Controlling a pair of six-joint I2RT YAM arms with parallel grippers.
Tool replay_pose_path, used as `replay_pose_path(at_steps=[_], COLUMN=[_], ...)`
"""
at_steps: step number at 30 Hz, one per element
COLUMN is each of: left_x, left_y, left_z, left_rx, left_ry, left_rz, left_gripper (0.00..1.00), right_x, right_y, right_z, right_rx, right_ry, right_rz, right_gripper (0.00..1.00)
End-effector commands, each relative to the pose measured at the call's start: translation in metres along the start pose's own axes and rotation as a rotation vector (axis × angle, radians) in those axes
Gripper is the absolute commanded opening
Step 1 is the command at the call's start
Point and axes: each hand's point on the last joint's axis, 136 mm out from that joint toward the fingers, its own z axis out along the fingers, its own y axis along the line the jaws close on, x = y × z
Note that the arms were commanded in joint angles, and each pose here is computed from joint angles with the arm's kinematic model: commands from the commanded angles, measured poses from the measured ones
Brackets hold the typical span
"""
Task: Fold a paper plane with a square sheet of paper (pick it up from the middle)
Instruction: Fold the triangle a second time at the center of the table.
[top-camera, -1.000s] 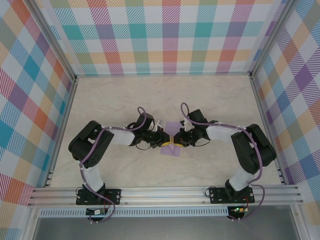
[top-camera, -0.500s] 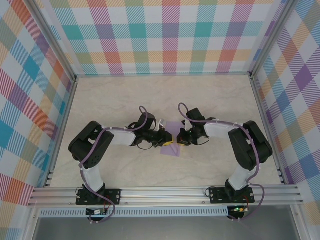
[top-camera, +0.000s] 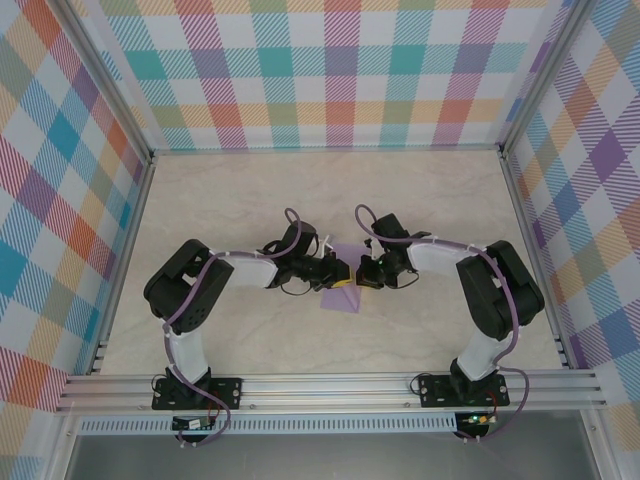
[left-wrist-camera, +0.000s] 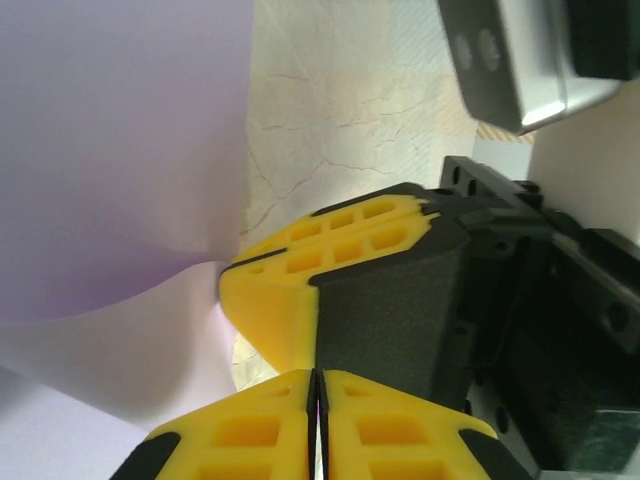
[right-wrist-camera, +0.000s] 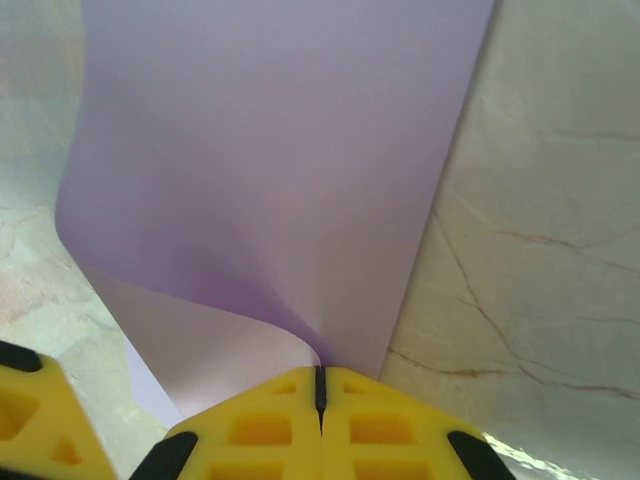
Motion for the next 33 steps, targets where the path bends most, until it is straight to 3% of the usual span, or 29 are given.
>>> replay_pose_path(at_steps=[1,33], left_x=[-0.001,0.003], left_y=[0.004,0.035], left_z=[0.006,0.014], left_rx=[-0.026,-0.116], left_ry=[0.009,0.03], left_rz=[0.013,-0.015], left_gripper=[0.11,0.09], right_x=[-0.005,-0.012], right_y=[-0.004,-0.005], right_z=[-0.001,0.001], right_rx=[0.025,0.037], right_ry=[0.0,0.011], right_rz=[-0.008,-0.024], right_gripper=[0.05,0.06])
